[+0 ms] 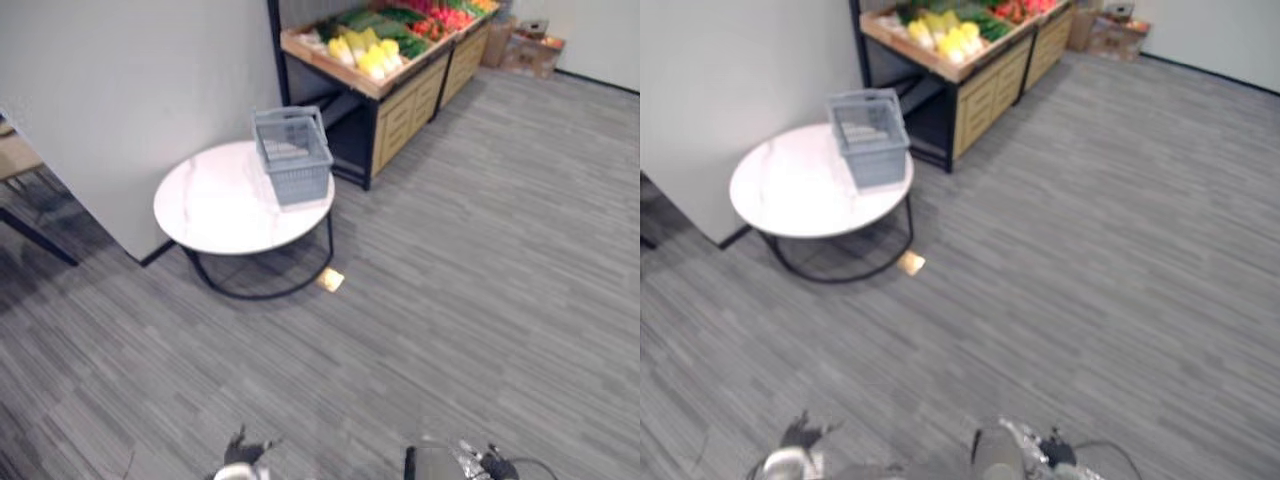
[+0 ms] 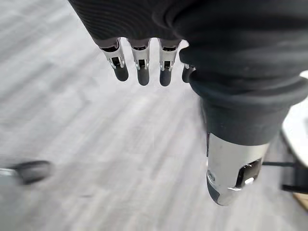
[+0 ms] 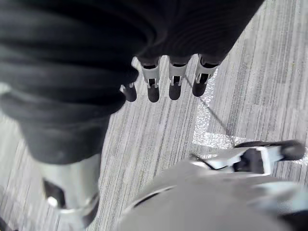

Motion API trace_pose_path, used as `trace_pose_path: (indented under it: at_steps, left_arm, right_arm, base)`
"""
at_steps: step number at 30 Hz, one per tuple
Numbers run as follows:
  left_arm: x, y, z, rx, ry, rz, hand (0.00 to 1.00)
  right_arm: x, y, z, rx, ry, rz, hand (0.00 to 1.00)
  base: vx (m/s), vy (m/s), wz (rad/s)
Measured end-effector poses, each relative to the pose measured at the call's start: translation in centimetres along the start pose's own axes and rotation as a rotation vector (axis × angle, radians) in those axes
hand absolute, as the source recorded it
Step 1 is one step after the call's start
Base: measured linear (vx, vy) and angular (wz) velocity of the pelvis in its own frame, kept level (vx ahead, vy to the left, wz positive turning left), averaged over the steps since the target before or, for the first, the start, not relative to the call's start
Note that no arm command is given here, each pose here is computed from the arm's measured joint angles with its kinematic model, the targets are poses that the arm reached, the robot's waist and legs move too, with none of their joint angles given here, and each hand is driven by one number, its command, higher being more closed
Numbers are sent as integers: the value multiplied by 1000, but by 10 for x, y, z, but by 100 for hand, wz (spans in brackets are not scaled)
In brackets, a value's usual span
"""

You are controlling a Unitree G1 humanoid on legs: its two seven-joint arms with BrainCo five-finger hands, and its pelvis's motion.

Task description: Pick vegetable in the basket

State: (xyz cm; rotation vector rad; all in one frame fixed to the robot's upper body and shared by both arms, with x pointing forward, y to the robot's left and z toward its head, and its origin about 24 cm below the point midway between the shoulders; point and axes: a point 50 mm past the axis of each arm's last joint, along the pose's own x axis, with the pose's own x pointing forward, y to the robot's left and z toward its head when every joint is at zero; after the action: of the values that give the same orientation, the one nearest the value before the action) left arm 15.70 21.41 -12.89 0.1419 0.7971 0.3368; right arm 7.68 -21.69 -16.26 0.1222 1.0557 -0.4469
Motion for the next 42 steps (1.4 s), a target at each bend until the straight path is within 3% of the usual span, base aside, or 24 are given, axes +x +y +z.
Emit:
trace_pose_path:
  at_steps: [6, 10, 13, 17, 22, 25, 28, 32, 42]
  left_arm:
    - [0, -38, 72, -79, -258, -63, 0]
    - [-3, -51, 64, -93, -227, -94, 0]
    - [-8, -60, 29, -104, -87, -105, 0]
    - [-19, -39, -39, -159, 181, -25, 0]
    - [-22, -6, -58, -285, 228, 83, 0]
    - [-31, 6, -77, -248, 285, 94, 0]
    - [-53, 19, -114, -247, 424, 140, 0]
    - [-51, 25, -114, -234, 425, 148, 0]
    - [-36, 30, -95, 53, 361, 44, 0]
  right_arm:
    - [-6, -8, -9, 22, -8, -38, 0]
    - [-5, -5, -1, 15, -37, -34, 0]
    - [-4, -11, 3, 1, -47, -49, 0]
    - [-1, -10, 10, 0, -55, -48, 0]
    - [5, 13, 38, -13, -122, 17, 0]
    - [6, 28, 46, -14, -141, 57, 0]
    - [2, 35, 26, -71, -92, 92, 0]
    - [0, 54, 23, -95, -80, 164, 0]
    - [1, 9, 1, -18, 8, 34, 0]
  base:
    - [532, -240, 14]
    - [641, -378, 6]
    - [631, -339, 10]
    - [593, -229, 1]
    - [405, -25, -46]
    - [476, 198, -66]
    - [544, 313, -7]
    - [488, 248, 24]
    - [376, 170, 44]
